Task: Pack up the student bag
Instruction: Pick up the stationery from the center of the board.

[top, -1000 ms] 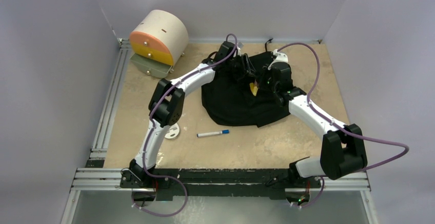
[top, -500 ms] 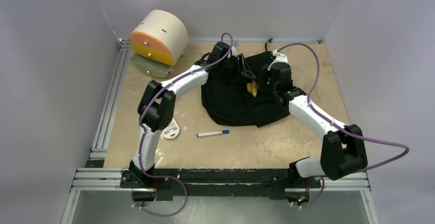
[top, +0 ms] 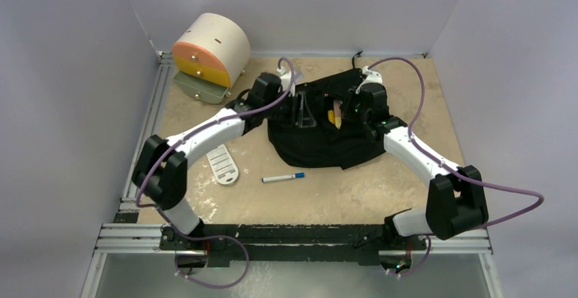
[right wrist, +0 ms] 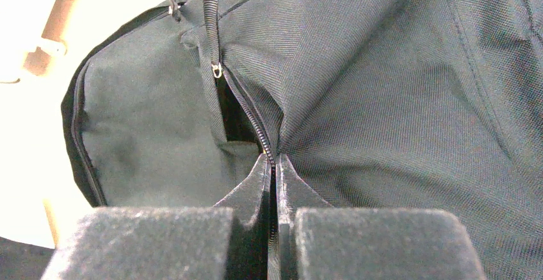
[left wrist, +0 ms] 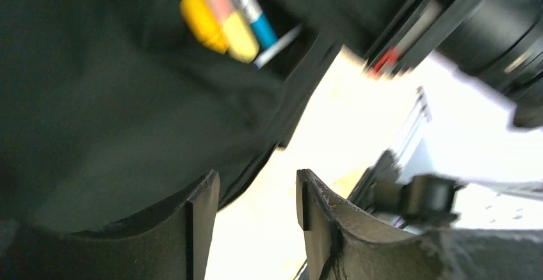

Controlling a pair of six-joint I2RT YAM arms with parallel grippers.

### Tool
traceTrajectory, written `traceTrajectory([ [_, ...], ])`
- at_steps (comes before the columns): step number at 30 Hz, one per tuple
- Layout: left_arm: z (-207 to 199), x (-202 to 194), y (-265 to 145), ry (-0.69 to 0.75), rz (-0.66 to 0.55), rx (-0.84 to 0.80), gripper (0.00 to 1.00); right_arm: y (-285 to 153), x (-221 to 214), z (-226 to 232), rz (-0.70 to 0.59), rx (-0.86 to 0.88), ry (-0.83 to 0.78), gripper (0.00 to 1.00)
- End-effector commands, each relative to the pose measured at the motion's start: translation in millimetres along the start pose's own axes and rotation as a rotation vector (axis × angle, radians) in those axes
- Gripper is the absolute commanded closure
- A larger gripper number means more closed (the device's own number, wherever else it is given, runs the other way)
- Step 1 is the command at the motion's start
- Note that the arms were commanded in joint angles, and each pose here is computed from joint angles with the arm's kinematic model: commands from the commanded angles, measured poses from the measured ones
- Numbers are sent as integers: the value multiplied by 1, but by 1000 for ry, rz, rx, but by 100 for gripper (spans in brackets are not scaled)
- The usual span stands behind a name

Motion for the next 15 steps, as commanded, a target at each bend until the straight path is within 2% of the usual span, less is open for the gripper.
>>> traceTrajectory([
  [1,21,-41,-26,229,22,83,53,-7,13,10,-58,56,11,100],
  [4,33,-73,-34,276,76,172,51,-5,12,11,-53,62,11,100],
  [8,45,-108,-35,319,129,270,42,-5,13,11,-53,68,10,100],
  [15,56,-134,-24,387,210,384,35,-7,14,12,-47,71,9,100],
])
Point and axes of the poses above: each gripper's point midway between its finger pads, its own y axis out along the fingers, its own z axis along the line the jaws close on, x = y × z, the point moved 10 cm from there along -y, back along the fingers, and after that the axes turned 4 degrees about -y, right-handed, at the moved point
